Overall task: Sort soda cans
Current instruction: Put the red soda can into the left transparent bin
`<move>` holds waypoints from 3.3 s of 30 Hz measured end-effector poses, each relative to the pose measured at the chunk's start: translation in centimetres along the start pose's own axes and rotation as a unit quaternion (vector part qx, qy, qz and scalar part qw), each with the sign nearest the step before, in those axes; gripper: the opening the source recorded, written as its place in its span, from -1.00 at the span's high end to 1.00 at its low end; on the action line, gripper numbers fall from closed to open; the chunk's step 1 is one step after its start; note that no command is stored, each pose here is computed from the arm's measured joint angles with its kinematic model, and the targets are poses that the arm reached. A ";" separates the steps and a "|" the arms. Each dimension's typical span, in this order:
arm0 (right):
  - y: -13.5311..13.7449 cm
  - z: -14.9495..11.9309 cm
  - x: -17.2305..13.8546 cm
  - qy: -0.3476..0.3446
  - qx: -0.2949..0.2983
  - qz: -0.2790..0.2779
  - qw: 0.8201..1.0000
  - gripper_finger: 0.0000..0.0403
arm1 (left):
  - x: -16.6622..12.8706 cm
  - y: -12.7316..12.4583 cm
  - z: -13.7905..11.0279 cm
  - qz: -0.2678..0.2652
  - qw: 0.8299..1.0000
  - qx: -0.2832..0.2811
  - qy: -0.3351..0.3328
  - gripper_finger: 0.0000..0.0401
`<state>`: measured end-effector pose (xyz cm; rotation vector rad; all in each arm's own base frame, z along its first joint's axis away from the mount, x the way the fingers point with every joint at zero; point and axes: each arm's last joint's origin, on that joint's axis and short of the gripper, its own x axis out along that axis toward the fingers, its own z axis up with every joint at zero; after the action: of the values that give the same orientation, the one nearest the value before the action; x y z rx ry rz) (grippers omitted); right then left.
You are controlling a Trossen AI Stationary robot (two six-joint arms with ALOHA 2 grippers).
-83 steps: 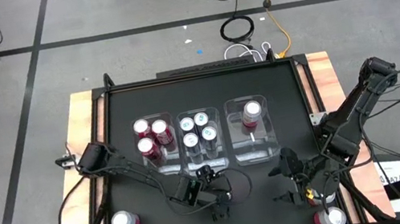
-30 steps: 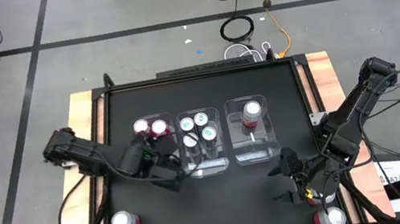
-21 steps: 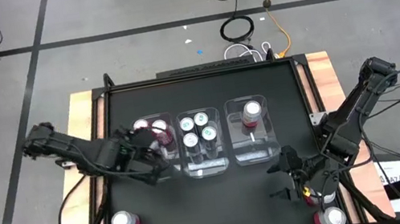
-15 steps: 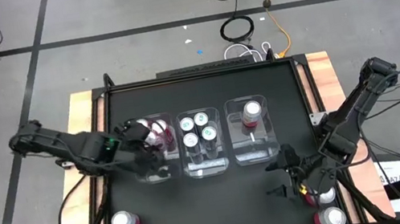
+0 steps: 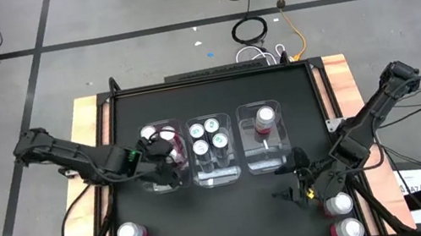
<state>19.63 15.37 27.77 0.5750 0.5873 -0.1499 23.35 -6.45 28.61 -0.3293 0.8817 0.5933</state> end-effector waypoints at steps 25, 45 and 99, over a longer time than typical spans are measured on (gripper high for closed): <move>-0.3 0.6 0.4 -0.006 0.011 -0.008 1.000 -0.94 | 7.1 1.7 -2.9 0.028 0.999 -0.014 -0.008 -0.62; -0.3 0.6 0.4 -0.005 0.016 -0.006 1.000 -0.94 | 7.1 1.6 -2.9 0.026 1.000 -0.014 -0.007 -0.62; -0.3 0.5 0.4 -0.003 0.016 -0.005 1.000 -0.94 | 7.2 0.9 -3.7 -0.008 1.000 0.003 0.003 -0.62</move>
<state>20.10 14.83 27.80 0.6024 0.5835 -0.1698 23.99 -5.09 20.60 -0.3326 0.8847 0.5743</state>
